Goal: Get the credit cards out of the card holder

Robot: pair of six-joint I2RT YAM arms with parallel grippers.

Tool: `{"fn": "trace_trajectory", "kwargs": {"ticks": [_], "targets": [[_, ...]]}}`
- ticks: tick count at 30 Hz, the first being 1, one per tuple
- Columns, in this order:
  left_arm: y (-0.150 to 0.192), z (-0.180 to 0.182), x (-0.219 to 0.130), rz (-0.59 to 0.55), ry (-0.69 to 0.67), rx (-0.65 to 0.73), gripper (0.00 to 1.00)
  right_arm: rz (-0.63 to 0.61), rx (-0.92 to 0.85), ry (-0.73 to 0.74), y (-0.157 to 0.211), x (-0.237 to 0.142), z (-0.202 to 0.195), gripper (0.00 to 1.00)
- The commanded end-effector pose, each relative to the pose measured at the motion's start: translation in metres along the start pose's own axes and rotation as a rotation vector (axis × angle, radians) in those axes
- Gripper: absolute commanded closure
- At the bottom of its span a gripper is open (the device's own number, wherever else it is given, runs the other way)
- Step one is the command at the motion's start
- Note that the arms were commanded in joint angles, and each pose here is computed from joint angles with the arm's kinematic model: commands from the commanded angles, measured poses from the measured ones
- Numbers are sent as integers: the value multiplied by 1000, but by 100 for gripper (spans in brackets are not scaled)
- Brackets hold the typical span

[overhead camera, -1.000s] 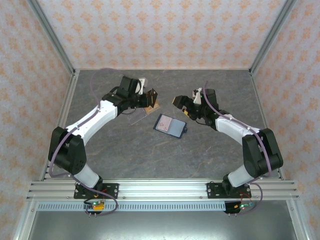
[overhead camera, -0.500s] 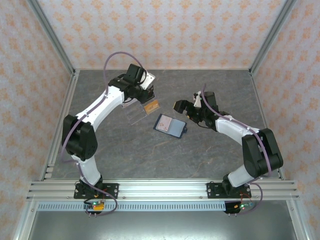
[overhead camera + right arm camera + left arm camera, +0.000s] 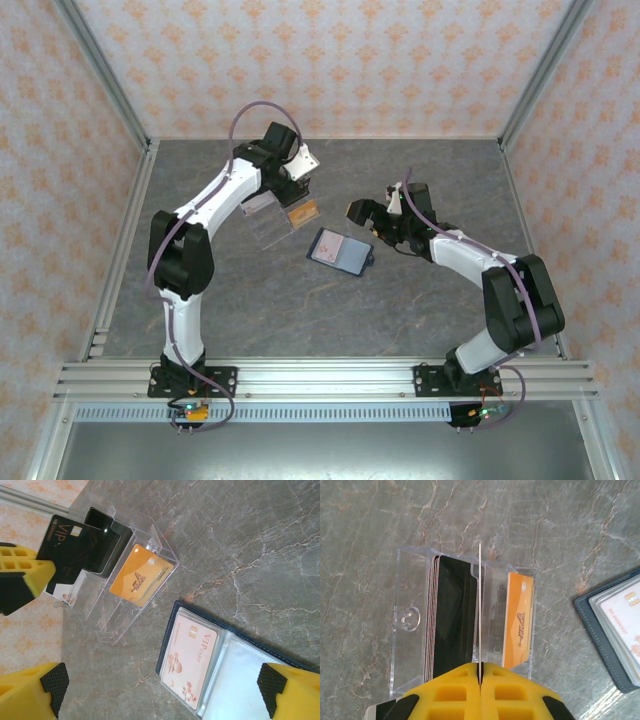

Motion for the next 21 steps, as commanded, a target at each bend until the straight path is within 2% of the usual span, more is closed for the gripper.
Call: {"fn": "trace_trajectory", "kwargs": {"ticks": [1,13,21], "targets": [[2,10,-5,22,-1,39,100,-20,-24,-49,-11,-3,20,1],[-4,22,5,10,-6,41,100,-45,-23,-48,-16,-5,33,1],[5,24,19,33,-7,86,100,-35,-3,-39,-14,-5,34,1]]}}
Point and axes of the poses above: each hand's point on the last joint's axis, 136 mm out from that joint toward the fingers, its own x axis out along the fingers, its own z axis along the line the jaws close on, y = z × x, the point moved 3 cm from there along -x, back along the fingers, and after that the axes turned 5 degrees about x, right-handed, at the moved point
